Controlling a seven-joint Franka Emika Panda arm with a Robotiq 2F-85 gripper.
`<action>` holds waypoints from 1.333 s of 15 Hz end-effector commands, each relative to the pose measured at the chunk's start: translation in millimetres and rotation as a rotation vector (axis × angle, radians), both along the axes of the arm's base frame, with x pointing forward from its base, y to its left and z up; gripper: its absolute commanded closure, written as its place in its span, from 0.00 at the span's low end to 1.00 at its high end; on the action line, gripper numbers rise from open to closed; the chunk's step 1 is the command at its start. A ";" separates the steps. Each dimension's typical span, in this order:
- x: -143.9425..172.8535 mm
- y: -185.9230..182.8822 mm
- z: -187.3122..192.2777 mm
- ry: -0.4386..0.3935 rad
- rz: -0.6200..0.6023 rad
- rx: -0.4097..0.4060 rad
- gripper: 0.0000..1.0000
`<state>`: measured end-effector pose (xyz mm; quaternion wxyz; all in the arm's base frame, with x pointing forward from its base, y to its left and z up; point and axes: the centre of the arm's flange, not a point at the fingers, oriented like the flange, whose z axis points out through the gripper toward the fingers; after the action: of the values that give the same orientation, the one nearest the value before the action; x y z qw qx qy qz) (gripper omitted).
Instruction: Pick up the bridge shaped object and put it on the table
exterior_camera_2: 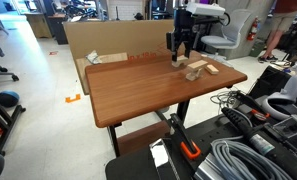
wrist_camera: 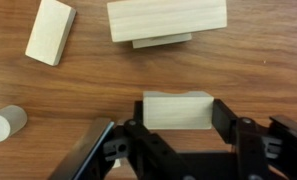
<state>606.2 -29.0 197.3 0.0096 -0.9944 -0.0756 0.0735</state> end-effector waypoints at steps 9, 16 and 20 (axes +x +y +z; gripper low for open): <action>-11.4 16.0 15.0 0.003 -0.046 0.043 0.00; -39.5 12.0 116.7 0.011 -0.226 0.062 0.00; -77.5 -51.1 108.3 0.178 -0.336 -0.069 0.00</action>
<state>560.3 -37.6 311.9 0.0230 -0.9923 0.0564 0.1078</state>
